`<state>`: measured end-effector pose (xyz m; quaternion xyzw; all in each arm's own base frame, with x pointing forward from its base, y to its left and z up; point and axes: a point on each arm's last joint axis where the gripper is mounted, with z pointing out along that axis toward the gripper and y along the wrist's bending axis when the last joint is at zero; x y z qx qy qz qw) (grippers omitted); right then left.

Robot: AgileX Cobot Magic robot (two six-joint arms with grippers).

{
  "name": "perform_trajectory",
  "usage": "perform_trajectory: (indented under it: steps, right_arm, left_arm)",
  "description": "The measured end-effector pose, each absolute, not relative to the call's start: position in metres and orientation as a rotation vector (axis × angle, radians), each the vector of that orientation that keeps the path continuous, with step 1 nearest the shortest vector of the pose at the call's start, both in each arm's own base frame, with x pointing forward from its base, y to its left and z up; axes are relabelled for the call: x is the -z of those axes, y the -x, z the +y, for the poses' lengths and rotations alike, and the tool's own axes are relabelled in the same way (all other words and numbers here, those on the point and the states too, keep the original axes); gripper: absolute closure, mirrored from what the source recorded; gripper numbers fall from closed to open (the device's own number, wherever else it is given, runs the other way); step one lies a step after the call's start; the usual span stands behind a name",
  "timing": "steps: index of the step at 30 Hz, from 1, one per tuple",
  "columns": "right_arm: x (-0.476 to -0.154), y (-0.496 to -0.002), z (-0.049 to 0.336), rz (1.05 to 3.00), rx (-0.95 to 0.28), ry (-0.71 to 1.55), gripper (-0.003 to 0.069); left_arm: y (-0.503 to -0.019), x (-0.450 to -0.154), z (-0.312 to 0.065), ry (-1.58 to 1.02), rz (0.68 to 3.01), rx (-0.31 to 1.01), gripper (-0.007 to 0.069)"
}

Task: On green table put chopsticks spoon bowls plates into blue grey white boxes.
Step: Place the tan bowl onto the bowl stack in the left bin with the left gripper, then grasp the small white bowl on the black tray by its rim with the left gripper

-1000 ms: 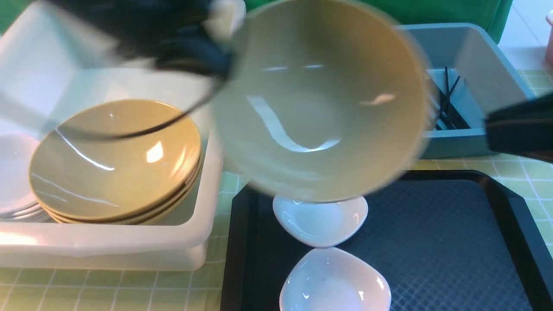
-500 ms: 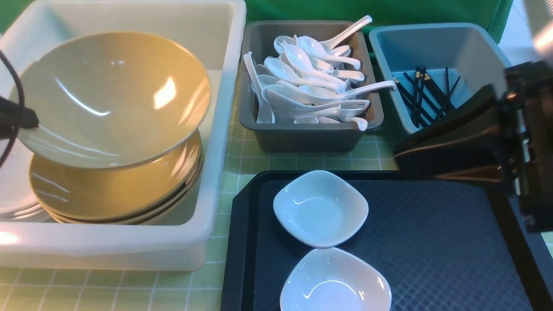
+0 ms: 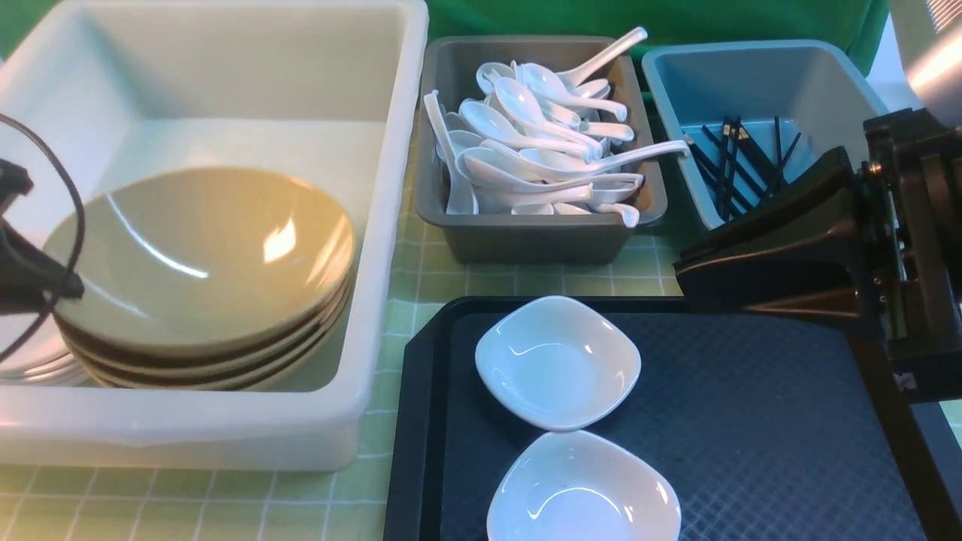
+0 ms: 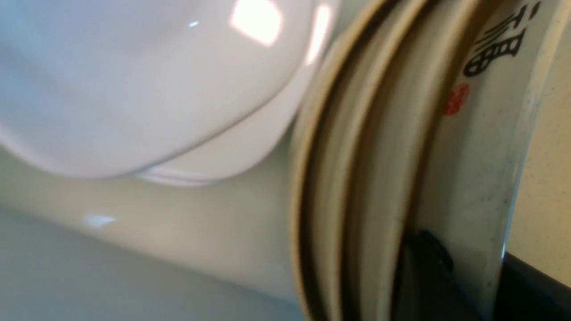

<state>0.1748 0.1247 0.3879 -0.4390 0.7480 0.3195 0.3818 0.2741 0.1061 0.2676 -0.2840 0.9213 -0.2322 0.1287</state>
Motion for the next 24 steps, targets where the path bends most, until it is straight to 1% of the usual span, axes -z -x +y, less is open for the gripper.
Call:
perform_trajectory:
  steps: [2, 3, 5, 8, 9, 10, 11, 12, 13, 15, 16, 18, 20, 21, 22, 23, 24]
  right_arm:
    - [-0.388, -0.175, 0.125, 1.908, -0.815, 1.12, 0.0559]
    - [-0.388, -0.175, 0.125, 1.908, -0.814, 1.118, 0.0557]
    - [-0.388, -0.175, 0.125, 1.907, -0.812, 1.114, 0.0555]
    - [-0.388, -0.176, 0.124, 1.909, -0.805, 1.1, 0.0549]
    - [-0.388, -0.177, 0.124, 1.912, -0.801, 1.099, 0.0548]
    - [-0.388, -0.177, 0.124, 1.919, -0.792, 1.098, 0.0546]
    - [-0.387, -0.177, 0.123, 1.925, -0.787, 1.095, 0.0544]
    - [-0.387, -0.177, 0.123, 1.928, -0.785, 1.094, 0.0543]
    - [-0.386, -0.178, 0.122, 1.956, -0.766, 1.076, 0.0539]
    - [-0.384, -0.18, 0.12, 1.981, -0.752, 1.059, 0.0537]
    - [-0.382, -0.181, 0.118, 2.025, -0.719, 1.025, 0.0533]
    - [-0.379, -0.183, 0.114, 2.083, -0.673, 0.987, 0.0528]
    - [-0.377, -0.185, 0.112, 2.121, -0.649, 0.955, 0.0526]
    - [-0.377, -0.185, 0.112, 2.124, -0.648, 0.952, 0.0525]
    - [-0.376, -0.185, 0.111, 2.141, -0.642, 0.94, 0.0522]
    - [-0.376, -0.185, 0.111, 2.143, -0.641, 0.94, 0.0521]
    - [-0.376, -0.184, 0.111, 2.155, -0.647, 0.933, 0.0517]
  left_arm:
    - [-0.275, -0.267, 0.103, 0.83, 2.692, 0.652, 0.0535]
    - [-0.277, -0.266, 0.099, 0.819, 2.711, 0.629, 0.0494]
    - [-0.279, -0.268, 0.096, 0.808, 2.724, 0.6, 0.0437]
    - [-0.281, -0.277, 0.094, 0.774, 2.742, 0.549, 0.0328]
    - [-0.281, -0.282, 0.093, 0.763, 2.746, 0.526, 0.0293]
    - [-0.28, -0.29, 0.094, 0.741, 2.75, 0.468, 0.0231]
    - [-0.278, -0.296, 0.095, 0.725, 2.749, 0.428, 0.0196]
    - [-0.278, -0.298, 0.095, 0.724, 2.753, 0.414, 0.018]
    - [-0.273, -0.312, 0.097, 0.709, 2.738, 0.349, 0.0116]
    - [-0.271, -0.321, 0.097, 0.691, 2.725, 0.318, 0.0076]
    - [-0.267, -0.333, 0.096, 0.678, 2.694, 0.292, 0.0039]
    - [-0.259, -0.348, 0.091, 0.652, 2.655, 0.279, 0.0005]
    - [-0.254, -0.358, 0.081, 0.58, 2.633, 0.284, -0.0007]
    - [-0.255, -0.358, 0.08, 0.568, 2.634, 0.288, -0.0007]
    - [-0.252, -0.367, 0.063, 0.444, 2.623, 0.316, -0.0006]
    - [-0.251, -0.37, 0.057, 0.396, 2.616, 0.327, -0.0006]
    - [-0.25, -0.379, 0.02, 0.131, 2.596, 0.423, -0.0004]
